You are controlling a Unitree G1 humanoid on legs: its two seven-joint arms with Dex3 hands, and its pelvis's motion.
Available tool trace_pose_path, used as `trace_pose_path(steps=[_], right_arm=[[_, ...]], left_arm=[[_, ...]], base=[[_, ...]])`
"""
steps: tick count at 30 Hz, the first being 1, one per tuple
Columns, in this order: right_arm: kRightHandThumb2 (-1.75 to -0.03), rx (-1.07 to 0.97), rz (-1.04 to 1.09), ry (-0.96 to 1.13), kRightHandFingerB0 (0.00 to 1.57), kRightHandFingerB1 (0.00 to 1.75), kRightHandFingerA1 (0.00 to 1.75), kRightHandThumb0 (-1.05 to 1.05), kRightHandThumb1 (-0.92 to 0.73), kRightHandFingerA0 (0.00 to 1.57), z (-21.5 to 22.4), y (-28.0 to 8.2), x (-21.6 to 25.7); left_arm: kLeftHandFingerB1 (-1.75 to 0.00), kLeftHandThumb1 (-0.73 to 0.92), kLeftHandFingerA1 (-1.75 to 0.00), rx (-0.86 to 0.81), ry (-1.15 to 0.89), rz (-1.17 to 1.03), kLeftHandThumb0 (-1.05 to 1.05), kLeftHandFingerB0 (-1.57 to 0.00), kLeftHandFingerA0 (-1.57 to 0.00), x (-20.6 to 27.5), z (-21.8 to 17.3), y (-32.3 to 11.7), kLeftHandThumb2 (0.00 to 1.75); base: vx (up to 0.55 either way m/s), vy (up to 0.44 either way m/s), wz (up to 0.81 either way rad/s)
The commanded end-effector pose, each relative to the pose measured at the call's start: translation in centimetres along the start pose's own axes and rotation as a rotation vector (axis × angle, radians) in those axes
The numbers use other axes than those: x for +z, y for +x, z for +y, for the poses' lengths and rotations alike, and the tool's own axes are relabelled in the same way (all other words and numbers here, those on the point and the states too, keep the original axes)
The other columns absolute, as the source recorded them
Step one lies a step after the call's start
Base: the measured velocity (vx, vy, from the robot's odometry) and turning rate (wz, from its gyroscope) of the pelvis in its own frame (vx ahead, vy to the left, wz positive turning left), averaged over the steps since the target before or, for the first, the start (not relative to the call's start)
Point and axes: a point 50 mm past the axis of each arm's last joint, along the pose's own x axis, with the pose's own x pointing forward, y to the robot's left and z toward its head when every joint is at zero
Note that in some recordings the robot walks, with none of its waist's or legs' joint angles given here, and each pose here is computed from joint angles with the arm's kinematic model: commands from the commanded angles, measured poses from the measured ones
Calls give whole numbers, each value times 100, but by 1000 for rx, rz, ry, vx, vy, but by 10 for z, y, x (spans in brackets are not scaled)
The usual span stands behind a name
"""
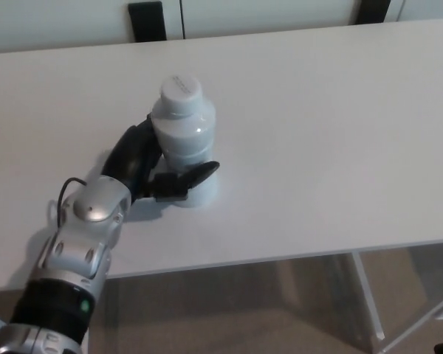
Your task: The robot picks up a bottle from a person using its left hand and walk towards the table in frontand put the bottle on the table.
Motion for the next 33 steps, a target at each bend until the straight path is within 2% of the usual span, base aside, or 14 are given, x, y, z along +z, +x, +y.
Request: trace_pose_path(steps=[1, 8, 10, 15, 16, 20, 23, 25, 26, 27, 29, 30, 31, 33], right_arm=[[-57, -7, 4, 5, 55, 40, 45, -39, -60, 66, -4, 0, 1], [-58, 0, 1, 5, 54, 40, 45, -42, -60, 66, -5, -1, 0], [-57, 2, 1, -1, 56, 40, 46, -39, -61, 70, -2, 0, 0], [-58, 6, -9, 9, 55, 40, 45, -41, -61, 65, -2, 0, 3], [-58, 5, -10, 7, 55, 41, 45, -41, -60, 65, -3, 0, 3], [-58, 3, -9, 20, 56, 41, 44, -38, -61, 62, -7, 0, 3], [-58, -2, -3, 3, 56, 40, 46, -41, -59, 68, -9, -1, 2], [-59, -11, 9, -19, 56, 40, 45, -42, -58, 69, -10, -1, 1], [-57, -13, 9, -17, 57, 40, 45, -38, -60, 71, -11, -1, 1], [-58, -12, 12, -24, 57, 41, 45, -39, -60, 70, -13, -2, 0], [-57, -9, 12, -24, 58, 41, 45, -37, -59, 70, -12, -2, -3], [-58, -7, 12, -33, 57, 41, 46, -42, -57, 70, -12, -2, -3], [-57, 1, 18, -44, 58, 40, 44, -38, -59, 67, -11, -3, -4], [-58, 6, 21, -47, 57, 41, 44, -38, -60, 66, -10, -3, -5]], left_arm=[[0, 54, 0, -50, 115, -63, -97, 0, 0, 7, 4, -4, 62], [0, 51, 0, -88, 99, -85, -98, 0, 0, 9, 9, -7, 61], [0, 54, 0, -83, 119, -94, -95, 0, 0, 9, 16, -11, 60], [0, 53, 0, -73, 113, -116, -83, 0, 0, 16, 43, -22, 56], [0, 47, 0, -62, 104, -124, -86, 0, 0, 18, 51, -27, 83], [0, 47, 0, -47, 62, -142, -84, 0, 0, 23, 73, -43, 79], [0, 48, 0, 36, -8, -126, -92, 0, 0, 20, 111, -68, 83], [0, 45, 0, 79, -60, -138, -82, 0, 0, 14, 131, -82, 80], [0, 52, 0, 107, -76, -140, -79, 0, 0, 11, 143, -92, 57], [0, 43, 0, 140, -103, -140, -81, 0, 0, 3, 153, -107, 77], [0, 44, 0, 160, -132, -148, -82, 0, 0, -6, 162, -124, 78], [0, 53, 0, 166, -155, -160, -77, 0, 0, -8, 161, -132, 57], [0, 45, 0, 167, -201, -219, -76, 0, 0, -10, 157, -149, 76], [0, 45, 0, 159, -230, -274, -75, 0, 0, -9, 150, -163, 76]], base=[[0, 0, 0], [0, 0, 0], [0, 0, 0], [0, 0, 0], [0, 0, 0], [0, 0, 0], [0, 0, 0], [0, 0, 0], [0, 0, 0], [0, 0, 0], [0, 0, 0], [0, 0, 0], [0, 0, 0], [0, 0, 0]])
